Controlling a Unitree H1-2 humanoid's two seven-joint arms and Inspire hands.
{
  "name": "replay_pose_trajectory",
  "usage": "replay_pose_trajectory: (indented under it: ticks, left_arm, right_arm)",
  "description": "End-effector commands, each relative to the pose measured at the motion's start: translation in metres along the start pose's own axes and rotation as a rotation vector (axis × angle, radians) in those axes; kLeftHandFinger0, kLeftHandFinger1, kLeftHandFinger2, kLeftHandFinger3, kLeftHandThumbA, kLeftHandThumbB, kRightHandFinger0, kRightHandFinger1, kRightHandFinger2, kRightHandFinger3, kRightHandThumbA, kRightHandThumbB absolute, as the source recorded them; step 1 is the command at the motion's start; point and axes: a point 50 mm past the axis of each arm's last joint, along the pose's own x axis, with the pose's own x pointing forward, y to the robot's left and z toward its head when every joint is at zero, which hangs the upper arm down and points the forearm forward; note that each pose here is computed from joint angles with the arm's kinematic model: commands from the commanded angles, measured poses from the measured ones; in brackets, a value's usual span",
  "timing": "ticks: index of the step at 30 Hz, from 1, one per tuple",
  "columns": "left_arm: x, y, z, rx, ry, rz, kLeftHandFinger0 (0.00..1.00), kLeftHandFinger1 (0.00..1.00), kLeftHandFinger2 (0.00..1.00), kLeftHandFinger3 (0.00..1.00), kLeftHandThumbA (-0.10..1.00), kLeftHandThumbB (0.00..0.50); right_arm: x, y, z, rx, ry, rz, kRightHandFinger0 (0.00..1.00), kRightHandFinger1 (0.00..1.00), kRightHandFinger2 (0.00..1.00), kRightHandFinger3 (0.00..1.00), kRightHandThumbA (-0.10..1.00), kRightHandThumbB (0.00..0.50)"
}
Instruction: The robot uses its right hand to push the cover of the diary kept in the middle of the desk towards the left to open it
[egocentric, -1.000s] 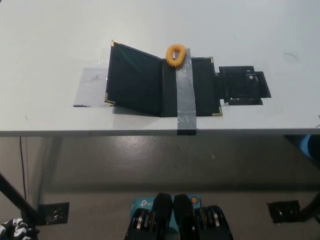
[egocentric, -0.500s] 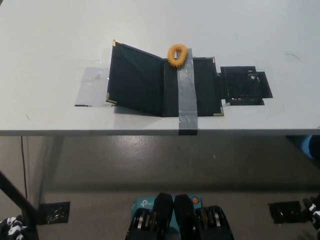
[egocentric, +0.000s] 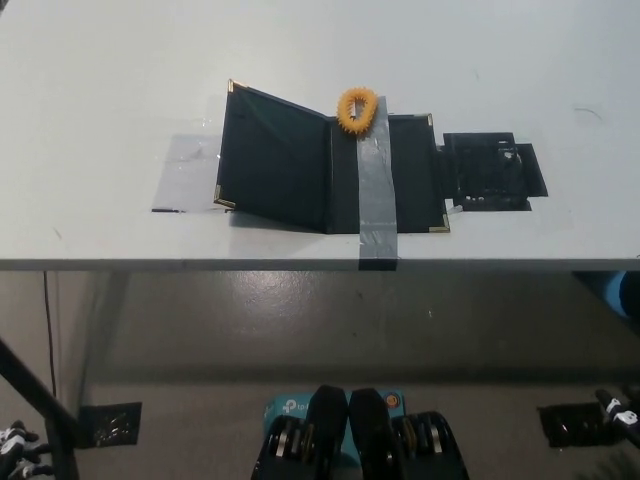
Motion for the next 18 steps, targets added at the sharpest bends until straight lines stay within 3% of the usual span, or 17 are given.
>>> replay_pose_trajectory:
  ticks: [1, 5, 9, 13, 18]
  left_arm:
    - [-0.003, -0.001, 0.018, -0.008, -0.045, 0.009, 0.42, 0.52, 0.21, 0.28, 0.22, 0.500]
    - [-0.008, -0.001, 0.008, -0.046, -0.084, 0.023, 0.41, 0.51, 0.22, 0.29, 0.26, 0.500]
    - [-0.010, -0.001, 0.001, 0.027, -0.091, 0.043, 0.43, 0.55, 0.27, 0.30, 0.32, 0.500]
    - [-0.009, 0.002, -0.004, 0.020, -0.099, 0.038, 0.43, 0.52, 0.23, 0.30, 0.32, 0.500]
    - [-0.011, 0.009, -0.003, 0.016, -0.113, 0.037, 0.39, 0.50, 0.25, 0.31, 0.32, 0.500]
  right_arm:
    - [0.002, 0.002, 0.030, -0.087, -0.116, -0.006, 0.75, 0.82, 0.87, 0.90, 0.78, 0.248]
    - [-0.001, 0.009, 0.034, -0.148, -0.147, 0.033, 0.70, 0.79, 0.86, 0.90, 0.69, 0.174]
    - [-0.002, 0.017, 0.031, -0.175, -0.158, 0.053, 0.68, 0.79, 0.83, 0.86, 0.60, 0.181]
    - [0.000, 0.020, 0.028, -0.188, -0.163, 0.054, 0.68, 0.79, 0.82, 0.81, 0.58, 0.183]
    - [0.002, 0.027, 0.024, -0.201, -0.157, 0.082, 0.69, 0.82, 0.85, 0.86, 0.60, 0.185]
